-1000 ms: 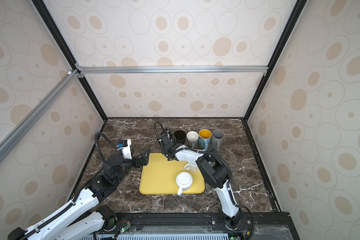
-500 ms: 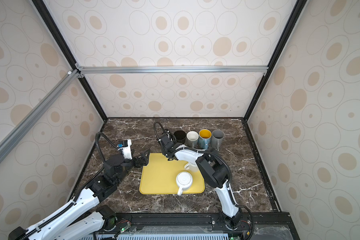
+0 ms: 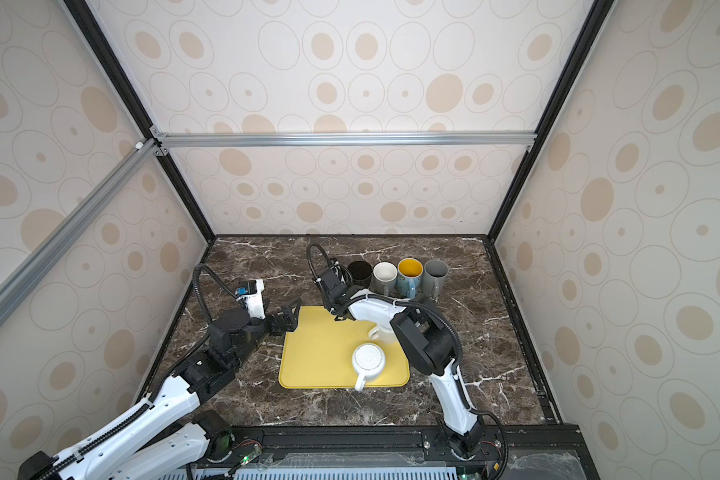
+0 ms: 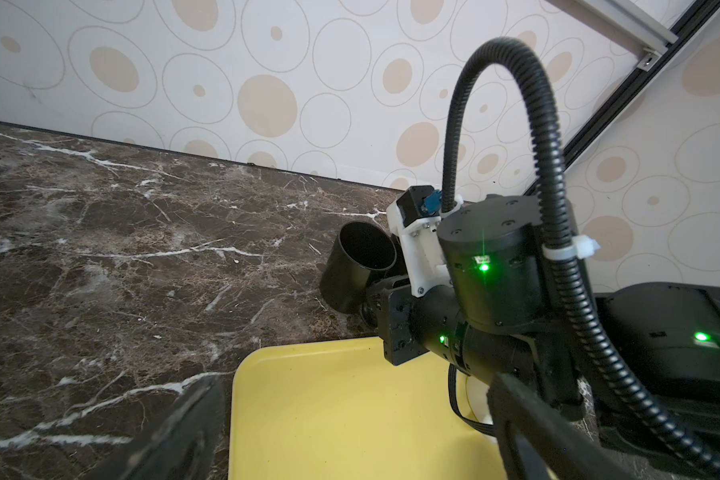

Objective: Turn the mug right side up
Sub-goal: 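Lower the upright black mug beside the other black mug with the right gripper, then open the right gripper and raise it away from the black mug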

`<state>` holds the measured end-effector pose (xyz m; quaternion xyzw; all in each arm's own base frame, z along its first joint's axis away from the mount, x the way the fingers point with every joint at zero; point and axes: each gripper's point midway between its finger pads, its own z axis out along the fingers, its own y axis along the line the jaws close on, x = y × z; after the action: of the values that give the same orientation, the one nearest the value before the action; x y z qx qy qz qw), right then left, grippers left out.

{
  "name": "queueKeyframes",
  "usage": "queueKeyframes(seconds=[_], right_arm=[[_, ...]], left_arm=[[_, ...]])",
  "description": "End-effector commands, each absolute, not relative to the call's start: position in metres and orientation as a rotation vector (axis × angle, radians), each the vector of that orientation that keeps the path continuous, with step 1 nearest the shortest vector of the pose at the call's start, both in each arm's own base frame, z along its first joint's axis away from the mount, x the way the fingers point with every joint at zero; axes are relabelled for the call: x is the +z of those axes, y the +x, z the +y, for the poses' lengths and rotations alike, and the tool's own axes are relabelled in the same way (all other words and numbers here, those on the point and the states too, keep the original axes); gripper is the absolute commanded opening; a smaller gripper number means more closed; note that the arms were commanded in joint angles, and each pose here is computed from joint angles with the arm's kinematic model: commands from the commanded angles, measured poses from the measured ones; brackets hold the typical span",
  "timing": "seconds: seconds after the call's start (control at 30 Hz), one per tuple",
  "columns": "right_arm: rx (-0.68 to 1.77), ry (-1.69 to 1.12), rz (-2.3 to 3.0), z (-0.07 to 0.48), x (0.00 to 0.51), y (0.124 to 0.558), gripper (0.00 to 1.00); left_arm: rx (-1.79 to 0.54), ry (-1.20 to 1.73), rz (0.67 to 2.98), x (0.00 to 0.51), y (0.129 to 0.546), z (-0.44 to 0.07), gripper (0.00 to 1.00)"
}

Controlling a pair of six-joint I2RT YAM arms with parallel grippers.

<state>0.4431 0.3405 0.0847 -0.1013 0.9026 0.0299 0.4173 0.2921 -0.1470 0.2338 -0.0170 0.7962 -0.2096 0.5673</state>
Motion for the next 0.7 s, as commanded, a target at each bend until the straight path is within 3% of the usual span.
queueKeyframes(seconds=[0.0,0.3,0.67], right_arm=[[0.096,-0.194,2.215,0.343,0.104,0.455,0.28],[0.144,-0.202,2.209,0.344,0.118,0.449,0.38],[0.260,-0.246,2.117,0.343,0.182,0.430,0.52]], left_arm=[[-0.501,-0.061,1.847,0.239,0.294,-0.145,1.00],[-0.490,-0.059,1.854,0.236,0.294,-0.143,1.00],[-0.455,-0.013,1.902,0.231,0.297,-0.147,1.00]])
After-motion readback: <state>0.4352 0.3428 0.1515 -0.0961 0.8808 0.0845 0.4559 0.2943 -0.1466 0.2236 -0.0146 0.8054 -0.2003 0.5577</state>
